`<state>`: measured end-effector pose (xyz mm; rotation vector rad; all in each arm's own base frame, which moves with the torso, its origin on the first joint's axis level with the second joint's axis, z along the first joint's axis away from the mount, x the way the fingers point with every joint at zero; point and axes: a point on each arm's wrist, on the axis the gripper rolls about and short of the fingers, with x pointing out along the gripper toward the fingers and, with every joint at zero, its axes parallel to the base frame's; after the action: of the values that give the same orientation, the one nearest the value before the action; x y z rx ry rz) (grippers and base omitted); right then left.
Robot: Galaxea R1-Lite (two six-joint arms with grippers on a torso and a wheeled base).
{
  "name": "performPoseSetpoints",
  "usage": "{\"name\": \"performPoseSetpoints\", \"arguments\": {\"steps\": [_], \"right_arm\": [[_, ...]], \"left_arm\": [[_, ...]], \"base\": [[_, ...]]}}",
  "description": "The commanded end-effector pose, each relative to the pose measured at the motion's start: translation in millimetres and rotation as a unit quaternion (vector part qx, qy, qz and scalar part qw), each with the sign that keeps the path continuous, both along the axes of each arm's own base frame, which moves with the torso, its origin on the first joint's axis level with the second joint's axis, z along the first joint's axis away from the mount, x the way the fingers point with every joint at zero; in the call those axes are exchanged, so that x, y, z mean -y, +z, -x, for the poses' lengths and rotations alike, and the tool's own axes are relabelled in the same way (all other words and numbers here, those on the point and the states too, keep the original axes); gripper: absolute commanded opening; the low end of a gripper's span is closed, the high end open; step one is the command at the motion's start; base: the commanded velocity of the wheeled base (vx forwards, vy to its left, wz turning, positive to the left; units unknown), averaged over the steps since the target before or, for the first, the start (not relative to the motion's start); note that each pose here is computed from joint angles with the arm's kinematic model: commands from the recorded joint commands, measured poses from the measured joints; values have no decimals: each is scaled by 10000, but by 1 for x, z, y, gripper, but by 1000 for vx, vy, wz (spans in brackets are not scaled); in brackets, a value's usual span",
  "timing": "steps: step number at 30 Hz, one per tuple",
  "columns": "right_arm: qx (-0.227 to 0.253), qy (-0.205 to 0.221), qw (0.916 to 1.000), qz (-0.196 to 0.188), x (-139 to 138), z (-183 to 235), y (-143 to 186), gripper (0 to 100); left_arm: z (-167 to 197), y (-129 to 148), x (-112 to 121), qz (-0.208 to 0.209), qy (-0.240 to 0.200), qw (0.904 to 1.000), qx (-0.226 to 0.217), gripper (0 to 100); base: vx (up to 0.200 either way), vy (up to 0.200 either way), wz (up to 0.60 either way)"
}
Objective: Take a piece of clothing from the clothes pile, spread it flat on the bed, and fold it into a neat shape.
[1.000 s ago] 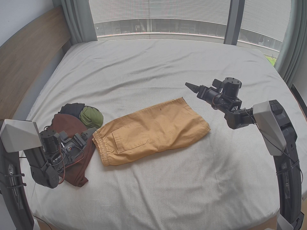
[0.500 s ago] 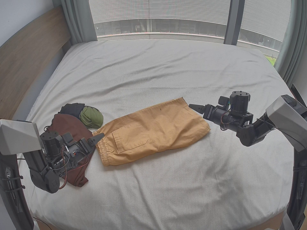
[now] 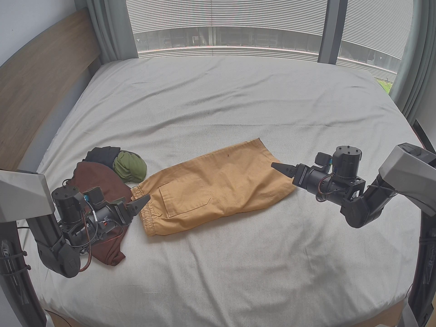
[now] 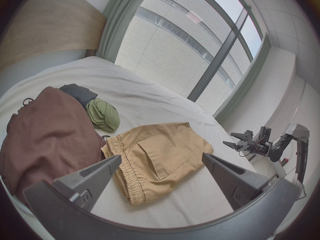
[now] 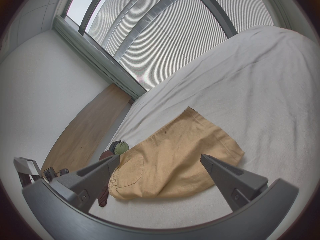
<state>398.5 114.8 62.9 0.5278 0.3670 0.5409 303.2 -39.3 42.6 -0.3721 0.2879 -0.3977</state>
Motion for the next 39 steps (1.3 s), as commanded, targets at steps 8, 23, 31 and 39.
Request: {"name": "performPoseSetpoints", "arguments": {"steps": [8,23,31,39], "right_arm": [[-370,94,9993,51,-9,3,-41,100],[-739,168,9970,163,-19,-2,-82,100],[-871,139,9960,132,-21,-7,-97,100],[-978,194,9950,105,-30,-8,-107,100]], "left_arm": [[-4,-13,-17,-781,94,9968,145,100],[-5,-14,-19,-787,123,9967,138,100],[-5,-14,-20,-787,130,9967,137,100],[-5,-14,-19,-787,122,9967,130,100]], "base": [[0,0,0],[0,0,0],[0,0,0],[0,0,0]]}}
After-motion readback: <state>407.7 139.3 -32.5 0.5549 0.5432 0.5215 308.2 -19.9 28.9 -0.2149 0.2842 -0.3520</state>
